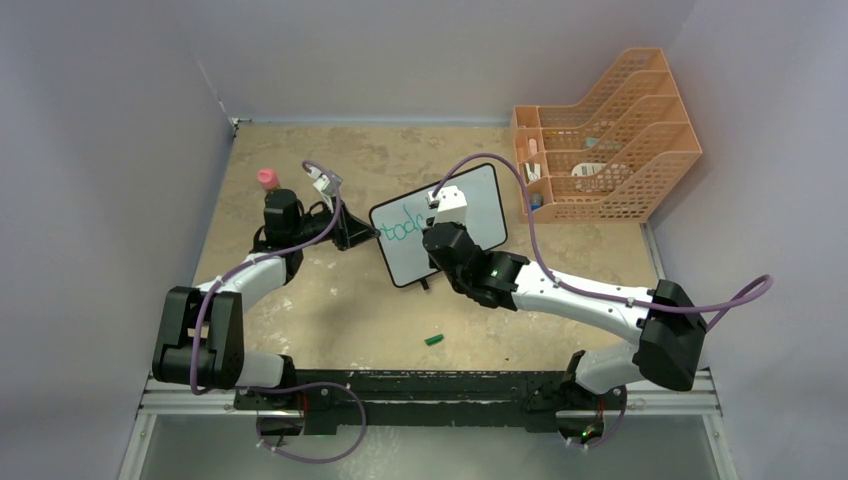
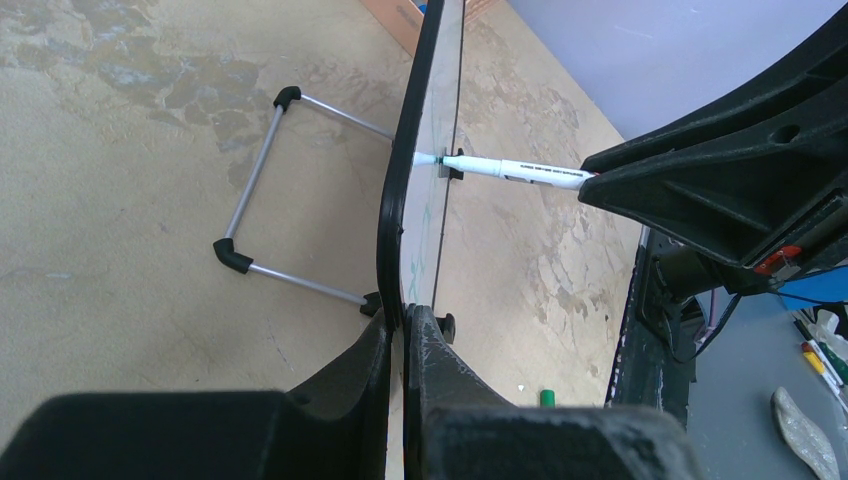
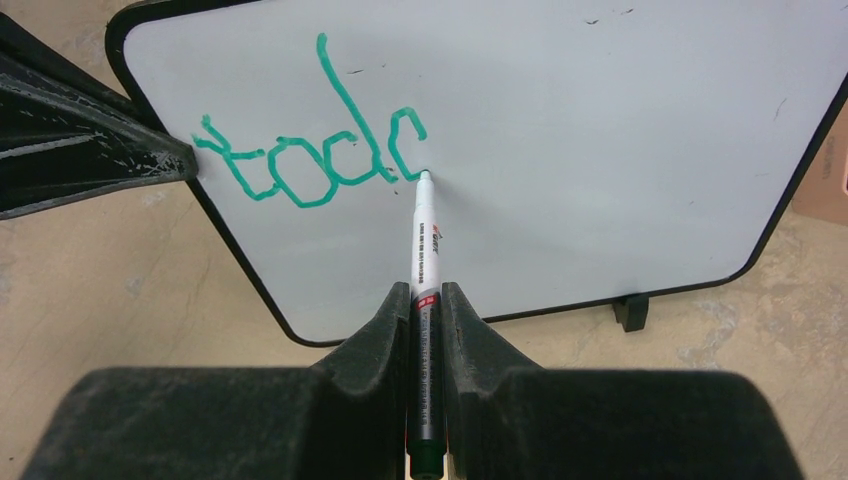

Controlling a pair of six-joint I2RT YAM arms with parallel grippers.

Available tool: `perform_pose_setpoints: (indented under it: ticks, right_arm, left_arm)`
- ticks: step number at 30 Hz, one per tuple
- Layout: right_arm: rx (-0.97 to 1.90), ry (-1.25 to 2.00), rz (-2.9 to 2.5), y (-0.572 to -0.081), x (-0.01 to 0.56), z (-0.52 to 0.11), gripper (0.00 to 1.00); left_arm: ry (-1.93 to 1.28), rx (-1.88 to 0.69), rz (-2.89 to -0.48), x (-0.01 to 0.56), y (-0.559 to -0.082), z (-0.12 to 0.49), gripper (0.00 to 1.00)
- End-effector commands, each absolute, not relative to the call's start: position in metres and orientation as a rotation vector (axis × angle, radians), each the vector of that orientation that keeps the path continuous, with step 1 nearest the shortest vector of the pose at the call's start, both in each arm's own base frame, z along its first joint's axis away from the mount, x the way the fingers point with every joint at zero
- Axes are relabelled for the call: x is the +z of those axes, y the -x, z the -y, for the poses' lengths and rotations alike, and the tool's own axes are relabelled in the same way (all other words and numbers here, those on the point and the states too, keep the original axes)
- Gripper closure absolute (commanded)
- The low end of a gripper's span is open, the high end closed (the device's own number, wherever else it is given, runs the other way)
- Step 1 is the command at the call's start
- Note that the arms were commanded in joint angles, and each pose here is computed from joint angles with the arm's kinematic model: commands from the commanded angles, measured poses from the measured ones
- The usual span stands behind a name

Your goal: Write a sentence on the whiteboard

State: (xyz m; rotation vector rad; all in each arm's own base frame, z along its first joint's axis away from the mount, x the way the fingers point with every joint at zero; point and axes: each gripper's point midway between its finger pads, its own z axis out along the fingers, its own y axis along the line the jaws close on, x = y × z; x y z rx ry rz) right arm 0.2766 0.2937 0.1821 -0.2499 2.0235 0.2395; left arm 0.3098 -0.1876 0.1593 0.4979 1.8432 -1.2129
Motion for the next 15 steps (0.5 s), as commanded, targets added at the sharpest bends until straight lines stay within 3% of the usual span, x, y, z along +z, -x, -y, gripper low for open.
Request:
perform_pose_setpoints:
  ticks: [1, 15]
  right_arm:
    - [0.237, 0.177, -1.947, -0.288, 0.208, -0.289, 1.0]
    - [0.27, 0.169, -1.898, -0.293, 0.224, -0.296, 1.0]
  left_arm:
    - [-0.585, -1.176, -1.756, 0.179, -0.312, 0.191, 1.0]
    - [-0.585, -1.176, -1.756, 0.179, -0.312, 0.191, 1.0]
